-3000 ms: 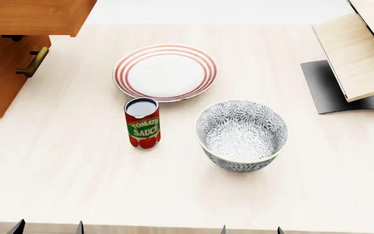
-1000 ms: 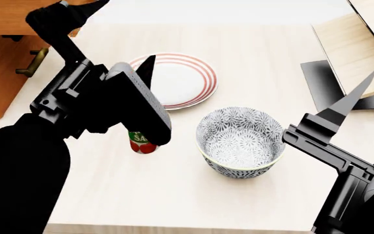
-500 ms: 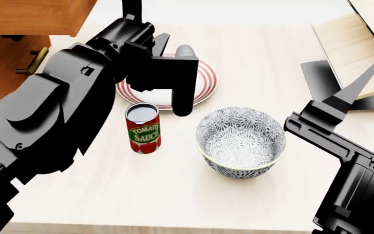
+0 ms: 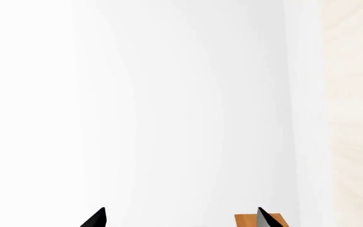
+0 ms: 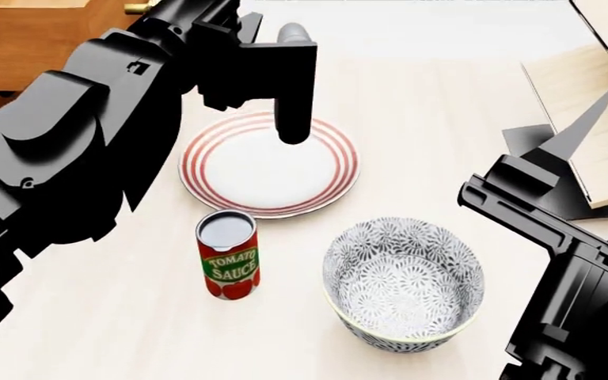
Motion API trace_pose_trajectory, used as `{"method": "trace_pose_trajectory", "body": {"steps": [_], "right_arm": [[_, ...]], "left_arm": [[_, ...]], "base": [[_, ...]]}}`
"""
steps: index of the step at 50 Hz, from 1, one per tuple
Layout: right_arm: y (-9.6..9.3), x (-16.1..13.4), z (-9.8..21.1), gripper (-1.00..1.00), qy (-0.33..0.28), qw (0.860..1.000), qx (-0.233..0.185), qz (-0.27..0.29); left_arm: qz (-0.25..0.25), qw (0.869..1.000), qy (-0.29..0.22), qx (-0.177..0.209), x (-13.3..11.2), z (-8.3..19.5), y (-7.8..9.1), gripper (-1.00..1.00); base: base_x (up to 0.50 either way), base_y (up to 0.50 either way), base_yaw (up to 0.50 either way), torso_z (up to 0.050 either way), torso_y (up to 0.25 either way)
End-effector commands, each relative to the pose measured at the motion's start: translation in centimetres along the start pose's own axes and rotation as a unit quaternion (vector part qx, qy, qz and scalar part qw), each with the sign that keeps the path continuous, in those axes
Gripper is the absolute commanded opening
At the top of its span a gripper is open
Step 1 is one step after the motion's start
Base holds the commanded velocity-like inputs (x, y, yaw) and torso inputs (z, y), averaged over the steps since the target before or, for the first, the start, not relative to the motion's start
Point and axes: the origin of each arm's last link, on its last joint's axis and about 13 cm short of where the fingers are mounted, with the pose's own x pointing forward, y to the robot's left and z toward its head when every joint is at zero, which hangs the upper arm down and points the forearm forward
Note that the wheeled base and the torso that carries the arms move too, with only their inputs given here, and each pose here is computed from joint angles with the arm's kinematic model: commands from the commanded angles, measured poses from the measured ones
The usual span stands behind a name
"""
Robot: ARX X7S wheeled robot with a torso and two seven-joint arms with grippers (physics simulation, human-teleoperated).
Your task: Close the top drawer of the cabinet.
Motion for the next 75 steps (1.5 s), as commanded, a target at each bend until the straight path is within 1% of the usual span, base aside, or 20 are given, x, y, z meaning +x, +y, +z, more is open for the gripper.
{"method": "trace_pose_trajectory", "body": {"steps": [1, 9, 19, 21, 22, 24, 25, 27, 33, 37, 47, 53, 56, 59, 62, 66, 68, 69, 72, 75], "right_arm": [[0.0, 0.1, 0.0, 1.0, 0.0, 1.0, -0.002, 0.001], [-0.2, 0.1, 0.2, 1.0, -0.001, 1.0, 0.002, 0.004], [-0.1, 0.0, 0.3, 1.0, 0.0, 1.0, 0.005, 0.007], [-0.1, 0.0, 0.4, 1.0, -0.001, 1.0, 0.005, 0.007], [-0.2, 0.0, 0.5, 1.0, -0.004, 1.0, 0.004, 0.005], [-0.2, 0.1, 0.5, 1.0, -0.003, 1.0, 0.003, 0.003], [-0.3, 0.0, 0.5, 1.0, -0.004, 1.0, 0.003, 0.001], [-0.2, 0.0, 0.4, 1.0, -0.004, 1.0, 0.001, 0.001], [-0.2, 0.0, 0.4, 1.0, -0.005, 1.0, 0.003, 0.006], [-0.2, 0.1, 0.4, 1.0, 0.006, 1.0, 0.005, 0.008], [-0.2, 0.1, 0.5, 1.0, -0.002, 1.0, 0.002, 0.006], [-0.2, 0.1, 0.3, 1.0, 0.003, 1.0, 0.003, 0.007], [-0.1, 0.1, 0.4, 1.0, 0.005, 1.0, 0.003, 0.009], [-0.1, 0.1, 0.4, 1.0, 0.005, 1.0, 0.003, 0.009], [-0.1, 0.2, 0.4, 1.0, 0.005, 1.0, 0.004, 0.009], [-0.1, 0.2, 0.3, 1.0, 0.006, 1.0, 0.004, 0.008], [-0.1, 0.2, 0.3, 1.0, 0.007, 1.0, 0.004, 0.009], [-0.1, 0.2, 0.3, 1.0, 0.007, 1.0, 0.005, 0.009], [0.0, 0.2, 0.3, 1.0, 0.007, 1.0, 0.006, 0.009], [0.0, 0.2, 0.3, 1.0, 0.007, 1.0, 0.006, 0.009]], "left_arm": [[-0.001, 1.0, 0.008, -0.018, 0.1, 0.0, -0.1, 1.0], [-0.013, 0.999, 0.005, -0.047, 0.1, 0.3, -1.0, 1.0], [-0.024, 0.998, 0.007, -0.065, 0.0, 0.3, -1.8, 1.0], [-0.015, 0.997, 0.006, -0.08, -0.1, 0.2, -2.1, 1.0], [0.0, 0.995, 0.016, -0.098, -0.2, 0.1, -2.2, 1.0], [-0.005, 0.995, 0.016, -0.102, -0.3, 0.1, -3.0, 1.0], [-0.013, 0.994, 0.017, -0.105, -0.4, 0.1, -3.7, 1.0], [-0.018, 0.994, 0.021, -0.106, -0.4, -0.1, -4.2, 1.0], [-0.025, 0.994, 0.026, -0.106, -0.2, -0.4, -4.1, 1.0], [-0.036, 0.993, 0.029, -0.106, -0.2, -0.4, -4.8, 1.0], [-0.044, 0.991, 0.033, -0.118, -0.3, -0.6, -5.7, 1.0], [-0.047, 0.989, 0.042, -0.131, -0.9, -0.7, -6.7, 1.0], [-0.045, 0.987, 0.047, -0.148, -1.6, -0.6, -7.1, 1.0], [-0.044, 0.987, 0.05, -0.149, -2.1, -0.6, -7.6, 1.0], [-0.038, 0.986, 0.053, -0.152, -2.8, -0.5, -7.6, 1.0], [-0.037, 0.987, 0.058, -0.143, -3.8, -0.5, -8.1, 1.0], [-0.04, 0.988, 0.066, -0.131, -4.0, -0.6, -8.3, 1.0], [-0.043, 0.989, 0.075, -0.116, -4.1, -0.9, -8.6, 1.0], [-0.042, 0.99, 0.082, -0.106, -4.3, -1.3, -8.7, 1.0], [-0.043, 0.99, 0.083, -0.11, -4.4, -1.3, -8.8, 1.0]], "base": [[0.3, 0.04, 0.0, 0.0, 0.0], [0.31, 0.04, 0.0, 0.0, 0.0], [0.5, 0.04, 0.0, 0.0, 0.0], [0.5, 0.04, 0.0, 0.0, 0.0], [0.5, 0.04, 0.0, 0.0, 0.0], [0.41, 0.04, 0.0, 0.0, 0.0], [0.0, 0.0, 0.0, 0.0, 0.0], [0.0, 0.0, 0.0, 0.0, 0.0], [0.0, 0.0, 0.0, 0.0, 0.0], [0.01, 0.0, 0.0, 0.0, 0.0], [0.35, 0.0, 0.0, 0.0, 0.002], [0.0, 0.0, 0.0, 0.0, 0.0], [0.0, 0.0, 0.0, 0.0, 0.0], [0.0, 0.0, 0.0, 0.0, 0.0], [0.0, 0.0, 0.0, 0.0, 0.0], [0.0, 0.0, 0.0, 0.0, 0.0], [0.0, 0.0, 0.0, 0.0, 0.0], [0.0, 0.0, 0.0, 0.0, 0.0], [0.0, 0.0, 0.0, 0.0, 0.0], [0.0, 0.0, 0.0, 0.0, 0.0]]}}
